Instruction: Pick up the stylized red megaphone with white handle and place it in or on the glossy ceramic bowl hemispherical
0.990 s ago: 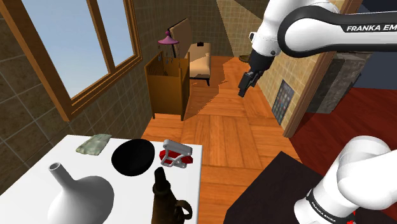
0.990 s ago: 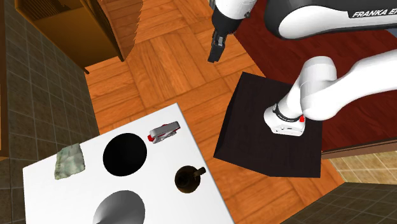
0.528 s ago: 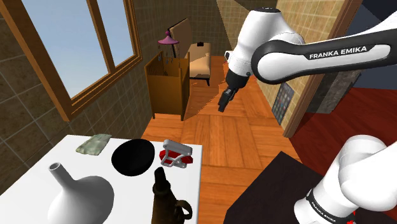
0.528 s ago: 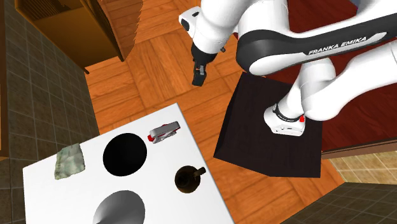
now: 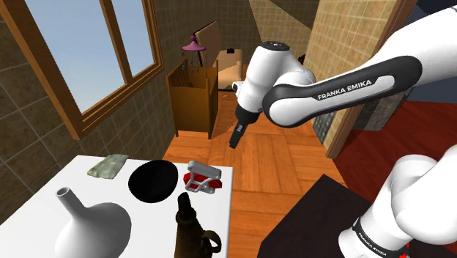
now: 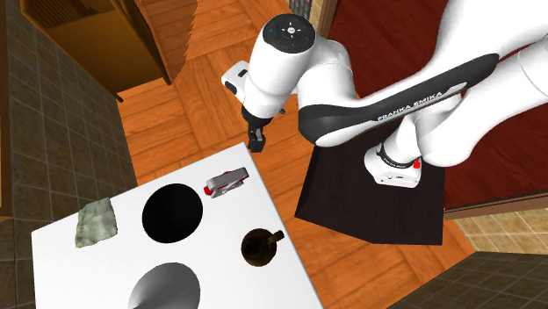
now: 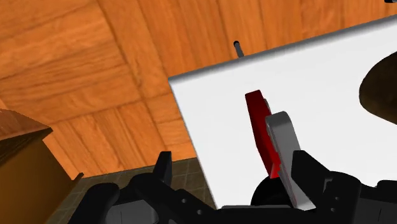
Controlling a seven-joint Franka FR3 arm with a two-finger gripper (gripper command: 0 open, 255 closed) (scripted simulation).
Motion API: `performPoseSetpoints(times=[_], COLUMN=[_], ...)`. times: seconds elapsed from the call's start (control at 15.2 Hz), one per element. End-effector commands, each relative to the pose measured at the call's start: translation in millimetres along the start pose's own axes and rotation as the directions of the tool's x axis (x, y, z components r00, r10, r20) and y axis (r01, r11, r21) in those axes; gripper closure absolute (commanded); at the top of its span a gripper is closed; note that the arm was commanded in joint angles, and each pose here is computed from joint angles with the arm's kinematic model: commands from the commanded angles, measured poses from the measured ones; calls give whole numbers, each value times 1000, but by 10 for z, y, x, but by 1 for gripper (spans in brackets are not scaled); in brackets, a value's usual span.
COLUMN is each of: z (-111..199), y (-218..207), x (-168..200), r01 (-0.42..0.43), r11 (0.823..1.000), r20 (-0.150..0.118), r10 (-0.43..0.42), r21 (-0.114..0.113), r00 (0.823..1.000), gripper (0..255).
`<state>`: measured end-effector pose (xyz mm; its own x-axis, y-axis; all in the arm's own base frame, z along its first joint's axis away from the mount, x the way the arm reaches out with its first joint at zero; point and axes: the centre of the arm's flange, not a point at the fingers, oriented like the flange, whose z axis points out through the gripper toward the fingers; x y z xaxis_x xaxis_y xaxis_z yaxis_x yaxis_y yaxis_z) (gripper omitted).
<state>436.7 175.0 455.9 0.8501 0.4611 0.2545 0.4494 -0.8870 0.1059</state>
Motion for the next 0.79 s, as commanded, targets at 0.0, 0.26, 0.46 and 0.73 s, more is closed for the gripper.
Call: performPoseSetpoints(times=[0.0, 0.26, 0.46, 0.73], z=[171, 525, 786, 1055], y=[-147, -456, -701, -867], x=[90, 262, 378, 451], r01=[44, 128, 191, 231], r11=[999, 991, 981, 972], r20=[-12, -34, -52, -63], r10=[-43, -127, -190, -229], r21=[8, 22, 31, 36], r00=[999, 991, 980, 971], gripper=[0, 0, 0, 0])
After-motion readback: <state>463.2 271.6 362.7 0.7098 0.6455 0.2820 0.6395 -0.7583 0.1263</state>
